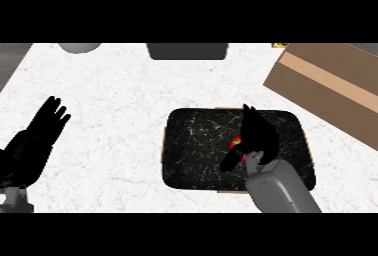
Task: Pick the tomato from the tray and place it in the cardboard box
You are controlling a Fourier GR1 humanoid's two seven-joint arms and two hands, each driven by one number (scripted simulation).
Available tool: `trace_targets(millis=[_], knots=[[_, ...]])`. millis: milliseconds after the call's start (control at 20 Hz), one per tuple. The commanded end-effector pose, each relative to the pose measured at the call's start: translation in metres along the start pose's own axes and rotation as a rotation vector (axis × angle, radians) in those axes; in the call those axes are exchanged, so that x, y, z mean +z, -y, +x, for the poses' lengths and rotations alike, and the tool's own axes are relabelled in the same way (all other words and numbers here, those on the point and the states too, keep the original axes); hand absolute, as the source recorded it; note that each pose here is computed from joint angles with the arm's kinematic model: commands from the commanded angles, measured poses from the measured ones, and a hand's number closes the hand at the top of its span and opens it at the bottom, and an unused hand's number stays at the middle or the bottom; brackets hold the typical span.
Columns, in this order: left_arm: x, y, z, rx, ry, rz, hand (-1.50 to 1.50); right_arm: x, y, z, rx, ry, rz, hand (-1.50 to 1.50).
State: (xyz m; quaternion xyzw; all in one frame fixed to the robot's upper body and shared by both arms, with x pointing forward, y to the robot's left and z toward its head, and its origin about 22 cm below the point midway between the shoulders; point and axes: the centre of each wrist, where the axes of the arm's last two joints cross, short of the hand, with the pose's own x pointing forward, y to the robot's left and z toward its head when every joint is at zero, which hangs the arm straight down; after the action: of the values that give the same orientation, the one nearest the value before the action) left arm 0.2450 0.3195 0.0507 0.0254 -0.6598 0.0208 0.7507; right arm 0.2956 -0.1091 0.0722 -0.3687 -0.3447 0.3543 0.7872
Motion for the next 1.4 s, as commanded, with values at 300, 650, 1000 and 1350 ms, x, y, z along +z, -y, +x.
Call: trace_targets(millis=[300,650,1000,1350], knots=[[-0.002,0.01,-0.005,0.004,-0.01,-0.006,0.0,0.005,-0.037,-0.013,0.046,-0.157,0.038,-1.5],[0.004,0.008,0.006,0.005,0.0,-0.012,0.0,-0.017,-0.027,-0.016,0.054,-0.143,-0.022,1.5],[0.008,-0.003,0.01,-0.003,0.014,0.026,0.0,-0.028,-0.024,-0.011,0.085,-0.067,-0.045,1.5],[-0.001,-0.003,0.013,0.005,0.005,0.02,0.0,-0.025,-0.019,-0.035,0.269,0.307,0.055,1.5]])
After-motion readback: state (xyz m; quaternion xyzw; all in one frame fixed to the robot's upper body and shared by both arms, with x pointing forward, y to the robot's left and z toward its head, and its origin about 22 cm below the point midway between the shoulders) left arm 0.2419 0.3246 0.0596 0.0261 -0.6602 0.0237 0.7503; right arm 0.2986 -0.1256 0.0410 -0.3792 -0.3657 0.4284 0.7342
